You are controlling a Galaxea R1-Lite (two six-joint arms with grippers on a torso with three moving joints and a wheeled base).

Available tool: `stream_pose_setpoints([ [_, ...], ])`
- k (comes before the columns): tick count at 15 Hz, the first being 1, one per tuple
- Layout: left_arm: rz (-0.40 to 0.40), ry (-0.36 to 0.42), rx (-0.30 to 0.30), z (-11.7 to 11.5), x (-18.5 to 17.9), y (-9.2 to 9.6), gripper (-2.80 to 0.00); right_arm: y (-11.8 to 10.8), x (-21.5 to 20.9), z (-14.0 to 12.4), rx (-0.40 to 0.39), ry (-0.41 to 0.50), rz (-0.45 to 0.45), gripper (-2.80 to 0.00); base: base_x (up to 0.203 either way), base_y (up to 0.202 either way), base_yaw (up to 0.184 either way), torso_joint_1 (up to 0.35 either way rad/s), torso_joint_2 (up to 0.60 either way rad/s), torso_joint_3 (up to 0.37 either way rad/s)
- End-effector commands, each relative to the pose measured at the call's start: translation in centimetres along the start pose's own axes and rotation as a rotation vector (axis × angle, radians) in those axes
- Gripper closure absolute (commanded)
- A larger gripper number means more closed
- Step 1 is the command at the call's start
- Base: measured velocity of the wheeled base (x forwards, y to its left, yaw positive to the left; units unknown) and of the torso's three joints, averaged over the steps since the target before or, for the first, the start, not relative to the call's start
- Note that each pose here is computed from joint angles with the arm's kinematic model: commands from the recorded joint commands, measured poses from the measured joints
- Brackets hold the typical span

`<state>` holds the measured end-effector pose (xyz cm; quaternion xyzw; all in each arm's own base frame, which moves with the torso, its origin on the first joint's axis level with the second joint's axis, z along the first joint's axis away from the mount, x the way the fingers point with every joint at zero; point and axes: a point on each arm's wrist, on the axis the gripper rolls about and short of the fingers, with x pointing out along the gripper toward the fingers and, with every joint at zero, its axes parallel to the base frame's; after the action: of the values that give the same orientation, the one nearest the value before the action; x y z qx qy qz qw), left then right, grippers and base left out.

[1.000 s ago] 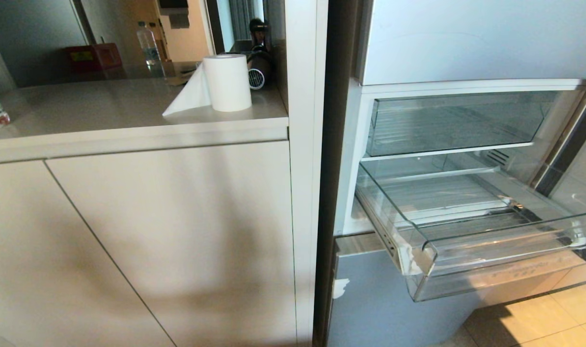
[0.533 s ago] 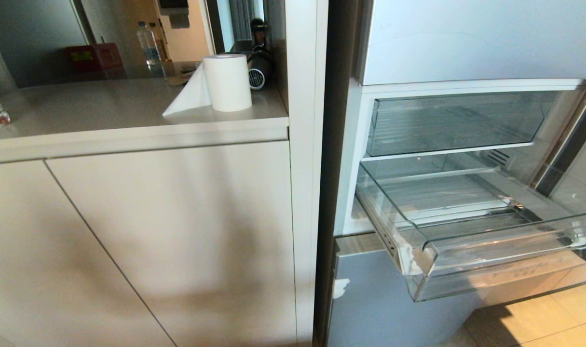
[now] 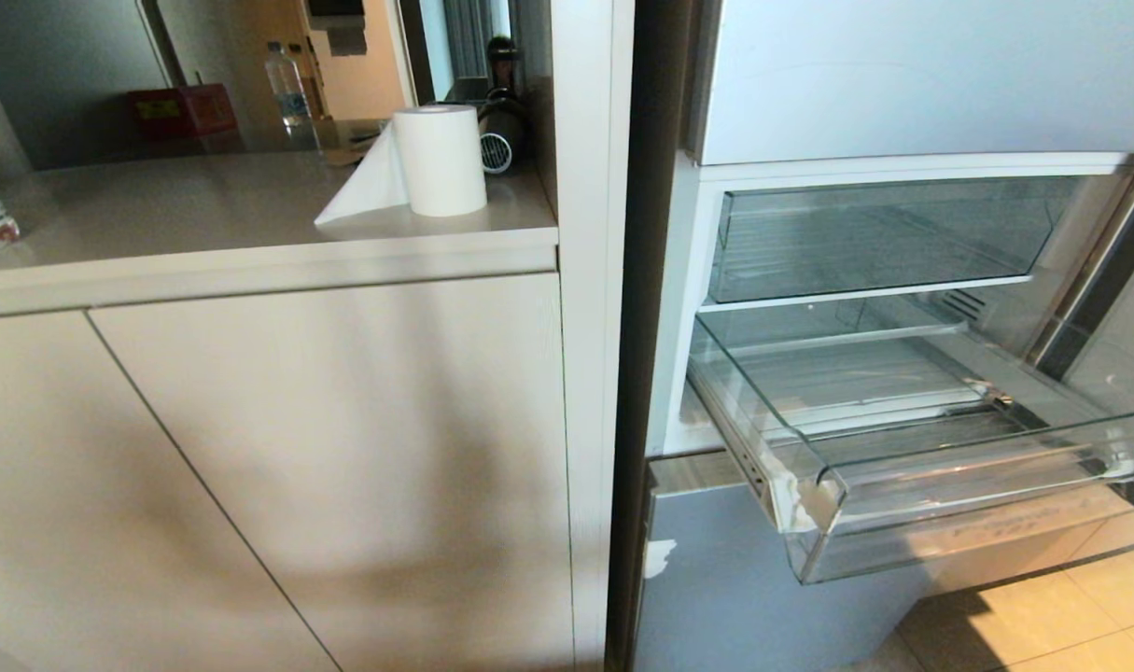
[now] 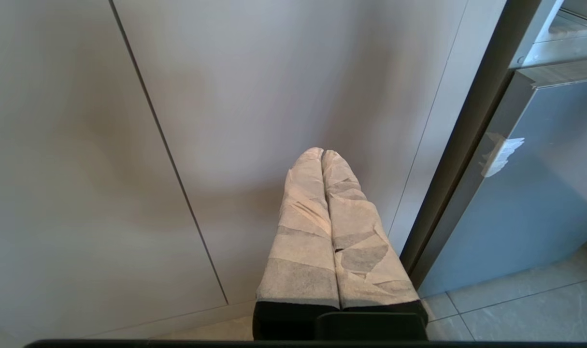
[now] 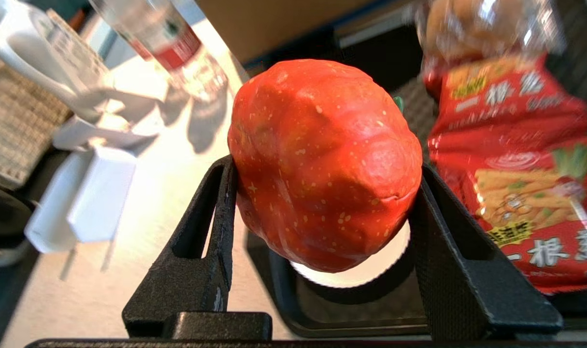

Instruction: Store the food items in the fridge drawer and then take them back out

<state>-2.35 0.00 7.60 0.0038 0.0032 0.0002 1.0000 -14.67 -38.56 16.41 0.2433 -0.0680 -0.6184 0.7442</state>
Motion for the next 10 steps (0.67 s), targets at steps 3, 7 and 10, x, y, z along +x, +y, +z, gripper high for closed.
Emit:
stream_pose_setpoints([
  [3, 0.001, 0.0, 0.0, 0.0, 0.0, 0.0, 0.0, -1.9, 3.7, -3.6, 0.032, 0.085, 0.021, 0.0, 0.0, 0.0, 0.0, 0.0, 0.0, 0.0],
  [7, 0.001, 0.0, 0.0, 0.0, 0.0, 0.0, 0.0, -1.6, 5.6, -5.7, 0.007, 0.14, 0.051, 0.0, 0.0, 0.0, 0.0, 0.0, 0.0, 0.0],
  [10, 0.001, 0.0, 0.0, 0.0, 0.0, 0.0, 0.0, -1.5, 6.2, -6.7, 0.011, 0.163, 0.058, 0.0, 0.0, 0.0, 0.0, 0.0, 0.0, 0.0],
])
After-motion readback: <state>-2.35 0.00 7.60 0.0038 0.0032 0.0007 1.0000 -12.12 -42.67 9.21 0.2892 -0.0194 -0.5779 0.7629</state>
